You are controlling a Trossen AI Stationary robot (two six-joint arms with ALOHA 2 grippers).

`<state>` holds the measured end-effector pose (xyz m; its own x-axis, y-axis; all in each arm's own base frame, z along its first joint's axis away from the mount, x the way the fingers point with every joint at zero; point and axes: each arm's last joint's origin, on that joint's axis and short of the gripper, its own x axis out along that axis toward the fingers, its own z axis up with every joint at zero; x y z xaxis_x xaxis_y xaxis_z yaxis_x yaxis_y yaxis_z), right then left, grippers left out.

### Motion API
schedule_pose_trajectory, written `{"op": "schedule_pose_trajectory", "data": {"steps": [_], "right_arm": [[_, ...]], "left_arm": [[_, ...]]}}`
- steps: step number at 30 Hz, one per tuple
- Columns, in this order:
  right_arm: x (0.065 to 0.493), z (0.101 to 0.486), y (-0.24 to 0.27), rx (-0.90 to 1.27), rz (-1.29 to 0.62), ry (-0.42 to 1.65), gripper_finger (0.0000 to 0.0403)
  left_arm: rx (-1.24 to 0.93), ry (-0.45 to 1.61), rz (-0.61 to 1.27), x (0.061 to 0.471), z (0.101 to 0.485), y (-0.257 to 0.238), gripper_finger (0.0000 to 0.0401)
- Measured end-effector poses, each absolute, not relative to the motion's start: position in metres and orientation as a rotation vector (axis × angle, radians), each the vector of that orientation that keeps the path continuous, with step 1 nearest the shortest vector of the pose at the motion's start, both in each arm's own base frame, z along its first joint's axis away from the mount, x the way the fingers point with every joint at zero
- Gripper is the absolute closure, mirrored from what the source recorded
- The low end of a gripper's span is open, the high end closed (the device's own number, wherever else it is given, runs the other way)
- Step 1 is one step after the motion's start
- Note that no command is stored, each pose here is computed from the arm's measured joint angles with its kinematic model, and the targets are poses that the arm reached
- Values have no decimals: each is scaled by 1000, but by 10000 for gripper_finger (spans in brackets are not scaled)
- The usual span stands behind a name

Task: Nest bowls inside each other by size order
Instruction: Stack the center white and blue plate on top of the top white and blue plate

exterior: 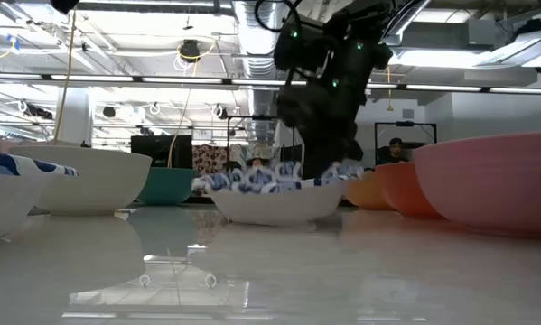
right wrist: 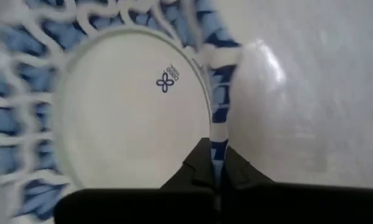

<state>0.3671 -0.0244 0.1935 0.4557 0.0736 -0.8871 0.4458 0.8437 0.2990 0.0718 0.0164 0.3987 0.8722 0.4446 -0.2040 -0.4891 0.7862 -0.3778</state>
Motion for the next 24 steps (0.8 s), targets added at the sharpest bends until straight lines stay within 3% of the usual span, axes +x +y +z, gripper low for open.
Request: {"op": "schedule_pose_trajectory", "data": {"steps": [15, 24], "right_arm": [[338, 279, -92, 832, -393, 630, 395], [339, 284, -143, 938, -649, 319, 395]], "left_arm": [[-433, 106, 549, 71, 398, 18, 263], [-441, 102, 552, 71, 398, 18, 263]]}}
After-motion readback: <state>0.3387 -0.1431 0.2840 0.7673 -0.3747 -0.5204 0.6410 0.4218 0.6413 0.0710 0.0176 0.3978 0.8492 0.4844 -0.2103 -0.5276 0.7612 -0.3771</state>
